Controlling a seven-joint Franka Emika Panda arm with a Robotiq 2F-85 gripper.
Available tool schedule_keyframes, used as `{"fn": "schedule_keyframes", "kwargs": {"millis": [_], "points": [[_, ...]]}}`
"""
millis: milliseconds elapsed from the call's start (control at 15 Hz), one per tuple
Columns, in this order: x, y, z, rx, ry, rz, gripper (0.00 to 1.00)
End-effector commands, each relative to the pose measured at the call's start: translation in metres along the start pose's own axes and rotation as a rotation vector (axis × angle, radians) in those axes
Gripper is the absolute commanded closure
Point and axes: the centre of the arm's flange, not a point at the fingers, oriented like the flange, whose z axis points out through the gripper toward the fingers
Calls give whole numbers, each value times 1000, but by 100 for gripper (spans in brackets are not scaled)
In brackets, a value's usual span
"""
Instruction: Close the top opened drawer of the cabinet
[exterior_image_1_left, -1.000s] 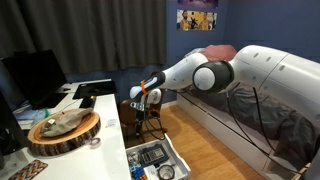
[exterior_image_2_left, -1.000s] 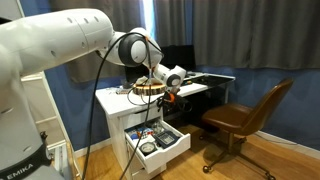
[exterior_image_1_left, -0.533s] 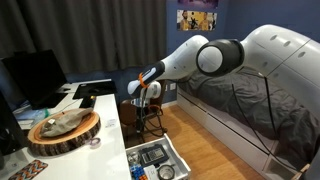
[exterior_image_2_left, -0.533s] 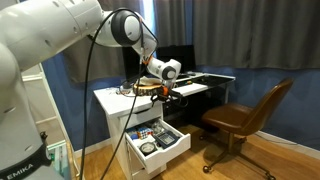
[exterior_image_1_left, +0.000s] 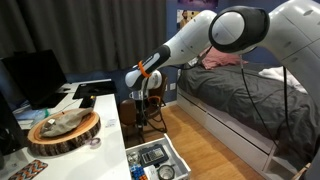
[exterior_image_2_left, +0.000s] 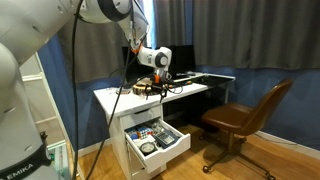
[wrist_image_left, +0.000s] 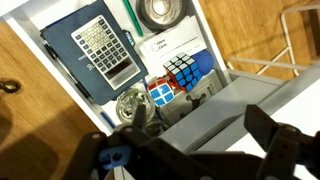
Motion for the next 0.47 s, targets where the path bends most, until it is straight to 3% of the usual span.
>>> {"fn": "schedule_keyframes", "kwargs": {"millis": [0,133,200,400], "points": [[-35,-34,-26,-41,-23,10,0],[-44,-43,-35,-98,-11,-45,0],[-16,-22,-26,-45,-16,-18,0],[-17,-26,-30,-48,-12,-24,0]]}}
